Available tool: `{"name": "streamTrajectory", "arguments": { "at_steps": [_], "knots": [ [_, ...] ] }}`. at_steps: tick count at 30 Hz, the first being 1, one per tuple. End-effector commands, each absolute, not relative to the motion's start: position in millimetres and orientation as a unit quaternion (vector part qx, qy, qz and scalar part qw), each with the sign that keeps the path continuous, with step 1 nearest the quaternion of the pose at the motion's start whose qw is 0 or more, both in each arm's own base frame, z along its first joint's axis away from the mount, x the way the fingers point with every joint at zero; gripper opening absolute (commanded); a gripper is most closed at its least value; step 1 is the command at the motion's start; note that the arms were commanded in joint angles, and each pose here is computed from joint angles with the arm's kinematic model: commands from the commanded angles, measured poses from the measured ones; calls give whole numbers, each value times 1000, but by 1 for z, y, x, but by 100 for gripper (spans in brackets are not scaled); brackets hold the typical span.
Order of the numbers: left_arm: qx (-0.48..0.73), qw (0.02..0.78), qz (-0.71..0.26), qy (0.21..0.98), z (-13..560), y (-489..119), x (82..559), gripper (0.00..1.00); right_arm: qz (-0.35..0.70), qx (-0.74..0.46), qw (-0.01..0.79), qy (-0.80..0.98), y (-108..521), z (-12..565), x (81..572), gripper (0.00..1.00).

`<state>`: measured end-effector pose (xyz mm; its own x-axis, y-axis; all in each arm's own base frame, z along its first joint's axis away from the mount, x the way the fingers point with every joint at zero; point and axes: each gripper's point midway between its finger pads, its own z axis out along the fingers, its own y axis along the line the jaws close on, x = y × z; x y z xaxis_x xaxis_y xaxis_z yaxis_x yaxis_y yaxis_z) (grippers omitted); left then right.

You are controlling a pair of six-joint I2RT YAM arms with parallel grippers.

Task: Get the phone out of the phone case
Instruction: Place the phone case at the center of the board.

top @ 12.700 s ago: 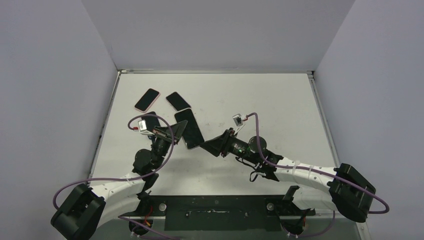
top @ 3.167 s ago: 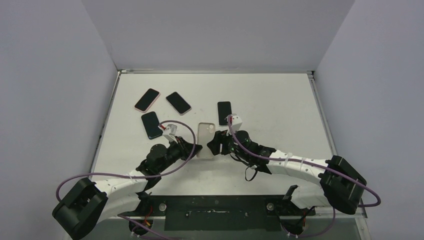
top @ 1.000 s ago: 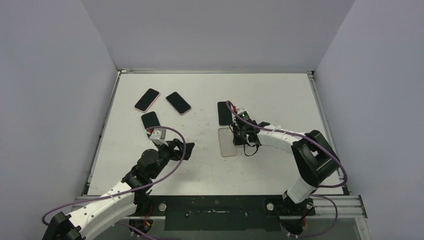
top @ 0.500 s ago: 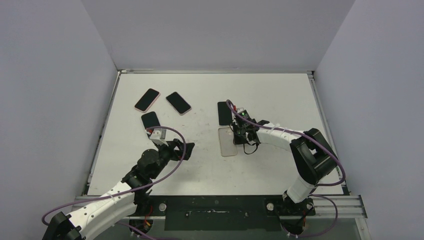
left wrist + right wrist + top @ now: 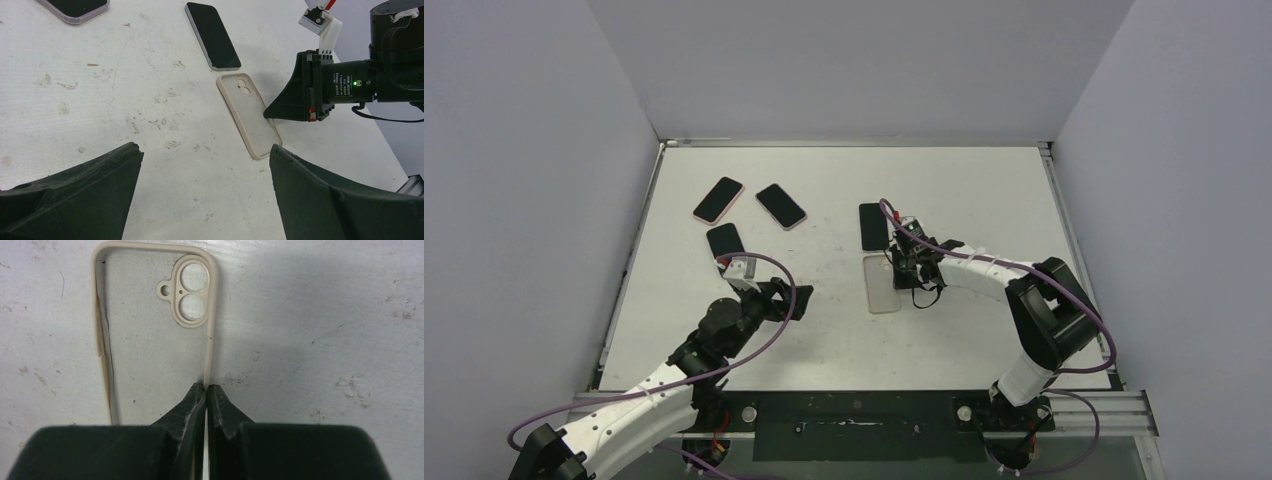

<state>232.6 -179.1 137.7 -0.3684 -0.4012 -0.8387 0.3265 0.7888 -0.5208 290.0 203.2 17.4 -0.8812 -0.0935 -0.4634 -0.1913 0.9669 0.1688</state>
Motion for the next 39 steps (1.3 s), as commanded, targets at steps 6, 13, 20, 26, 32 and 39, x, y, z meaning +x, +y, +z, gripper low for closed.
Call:
{"name": "streamTrajectory", "arguments": {
  "at_steps": [6, 13, 20, 26, 32, 39],
  "knots": [
    [-32, 580, -337, 741, 161, -181, 239, 97, 122, -45, 266, 955, 209, 35, 302, 2],
    [-43, 580, -336, 741, 159, -179, 240, 97, 141, -39, 292, 945, 216, 54, 305, 40],
    [-87, 579, -312, 749, 154, -167, 250, 97, 152, -36, 388, 908, 203, 105, 313, 83],
    [-132, 543, -271, 783, 137, -158, 263, 97, 151, -32, 498, 853, 170, 158, 306, 100],
    [-183, 499, -241, 812, 117, -142, 280, 97, 139, 2, 602, 787, 127, 206, 284, 100],
    [-196, 445, -155, 860, 112, -117, 302, 97, 126, 25, 680, 722, 91, 240, 259, 100]
  ]
}}
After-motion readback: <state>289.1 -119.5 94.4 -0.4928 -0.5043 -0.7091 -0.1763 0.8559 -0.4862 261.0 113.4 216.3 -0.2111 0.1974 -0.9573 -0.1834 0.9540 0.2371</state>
